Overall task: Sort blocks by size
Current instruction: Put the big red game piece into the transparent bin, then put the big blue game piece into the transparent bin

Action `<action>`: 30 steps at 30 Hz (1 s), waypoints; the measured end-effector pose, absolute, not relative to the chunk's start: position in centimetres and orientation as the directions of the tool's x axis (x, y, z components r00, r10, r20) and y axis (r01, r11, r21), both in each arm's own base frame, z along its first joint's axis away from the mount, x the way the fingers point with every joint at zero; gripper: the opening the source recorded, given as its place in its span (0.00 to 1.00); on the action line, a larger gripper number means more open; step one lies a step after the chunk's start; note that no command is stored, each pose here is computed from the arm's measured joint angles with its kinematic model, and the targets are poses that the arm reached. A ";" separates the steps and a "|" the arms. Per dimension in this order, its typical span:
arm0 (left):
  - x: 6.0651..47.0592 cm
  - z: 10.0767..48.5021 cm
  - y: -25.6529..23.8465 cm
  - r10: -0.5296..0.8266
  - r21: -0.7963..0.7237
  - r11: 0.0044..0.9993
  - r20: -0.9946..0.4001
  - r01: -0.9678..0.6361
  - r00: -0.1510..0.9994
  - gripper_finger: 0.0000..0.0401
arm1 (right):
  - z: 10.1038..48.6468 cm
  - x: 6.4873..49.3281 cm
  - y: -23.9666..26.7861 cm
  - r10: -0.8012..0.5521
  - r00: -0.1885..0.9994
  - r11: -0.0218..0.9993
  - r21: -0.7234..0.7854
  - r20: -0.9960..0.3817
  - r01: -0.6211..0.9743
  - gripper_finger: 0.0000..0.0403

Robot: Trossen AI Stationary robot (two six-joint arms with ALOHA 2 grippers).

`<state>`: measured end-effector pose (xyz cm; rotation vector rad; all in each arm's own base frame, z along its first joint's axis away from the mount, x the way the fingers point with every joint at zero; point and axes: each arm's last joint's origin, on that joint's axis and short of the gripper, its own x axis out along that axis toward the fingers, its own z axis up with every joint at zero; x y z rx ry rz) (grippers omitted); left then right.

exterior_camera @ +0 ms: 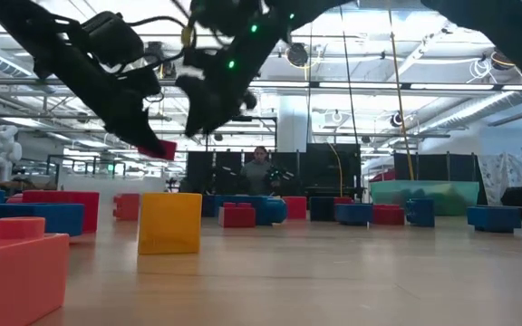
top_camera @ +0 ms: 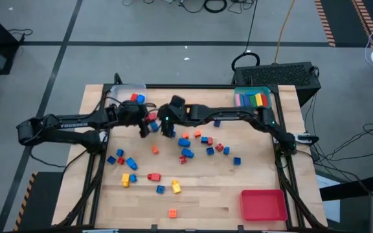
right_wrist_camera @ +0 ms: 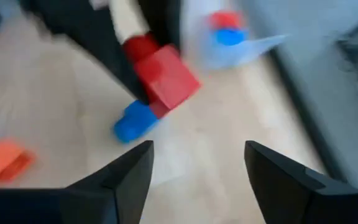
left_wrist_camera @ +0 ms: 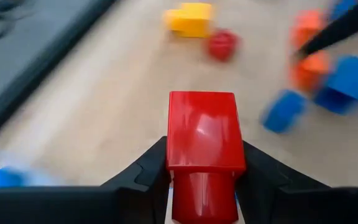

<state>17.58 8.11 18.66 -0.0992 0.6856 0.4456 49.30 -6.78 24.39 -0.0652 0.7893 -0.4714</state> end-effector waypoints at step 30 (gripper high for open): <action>11.8 18.9 15.0 0.765 0.059 0.340 -0.598 -0.939 0.239 0.63 | 15.1 53.7 -9.1 -0.325 0.735 0.871 0.114 -0.595 0.478 0.62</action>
